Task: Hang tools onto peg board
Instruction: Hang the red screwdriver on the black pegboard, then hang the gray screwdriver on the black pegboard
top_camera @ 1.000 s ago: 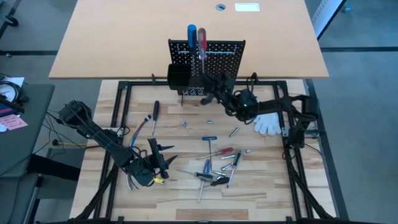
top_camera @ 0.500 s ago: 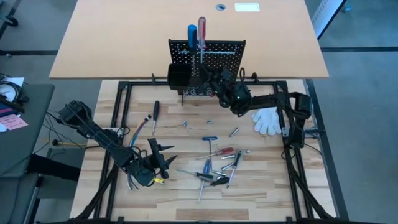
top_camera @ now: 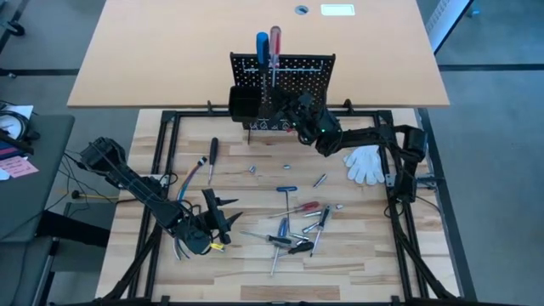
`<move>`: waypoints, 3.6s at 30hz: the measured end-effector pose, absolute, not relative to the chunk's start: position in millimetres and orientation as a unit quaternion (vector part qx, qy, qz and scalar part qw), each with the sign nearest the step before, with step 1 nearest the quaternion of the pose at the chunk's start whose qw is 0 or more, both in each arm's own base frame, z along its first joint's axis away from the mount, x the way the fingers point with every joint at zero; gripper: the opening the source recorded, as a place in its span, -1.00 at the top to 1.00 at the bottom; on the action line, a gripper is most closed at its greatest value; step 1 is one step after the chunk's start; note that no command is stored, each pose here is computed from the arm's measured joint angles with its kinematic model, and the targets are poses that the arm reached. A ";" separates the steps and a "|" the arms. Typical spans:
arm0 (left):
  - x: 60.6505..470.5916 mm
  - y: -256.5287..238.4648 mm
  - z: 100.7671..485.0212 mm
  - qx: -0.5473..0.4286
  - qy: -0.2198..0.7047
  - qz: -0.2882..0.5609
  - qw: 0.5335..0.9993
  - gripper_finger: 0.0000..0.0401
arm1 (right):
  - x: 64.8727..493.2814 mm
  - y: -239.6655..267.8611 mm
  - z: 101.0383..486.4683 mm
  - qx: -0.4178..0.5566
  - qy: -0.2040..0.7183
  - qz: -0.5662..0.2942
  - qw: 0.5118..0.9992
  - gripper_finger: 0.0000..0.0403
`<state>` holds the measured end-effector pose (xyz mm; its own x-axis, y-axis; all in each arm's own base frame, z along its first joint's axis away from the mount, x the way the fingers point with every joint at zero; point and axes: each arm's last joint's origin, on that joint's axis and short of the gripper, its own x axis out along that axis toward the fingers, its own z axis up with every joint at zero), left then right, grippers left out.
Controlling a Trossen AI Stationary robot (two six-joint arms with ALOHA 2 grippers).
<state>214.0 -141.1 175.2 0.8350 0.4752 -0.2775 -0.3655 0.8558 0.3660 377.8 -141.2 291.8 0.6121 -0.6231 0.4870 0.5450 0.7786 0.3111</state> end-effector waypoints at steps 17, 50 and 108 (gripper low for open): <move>213.9 -141.0 175.0 0.151 0.183 0.222 0.946 -0.03 | 375.3 -144.4 292.8 0.070 -0.305 -0.344 0.885 0.93; 213.9 -141.0 174.9 0.143 0.182 0.221 0.947 -0.03 | 390.7 -141.5 255.2 0.005 -0.062 -0.363 0.930 0.23; 249.3 -156.1 107.1 0.088 0.278 -0.001 0.956 -0.03 | 289.0 142.5 194.2 -0.077 0.299 0.093 0.947 0.20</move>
<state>249.3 -156.1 107.1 0.8454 0.0479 -0.5320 0.0505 0.9844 0.1688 289.0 142.5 194.2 0.8043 0.1304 -0.5798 -0.2222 0.9708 -0.0900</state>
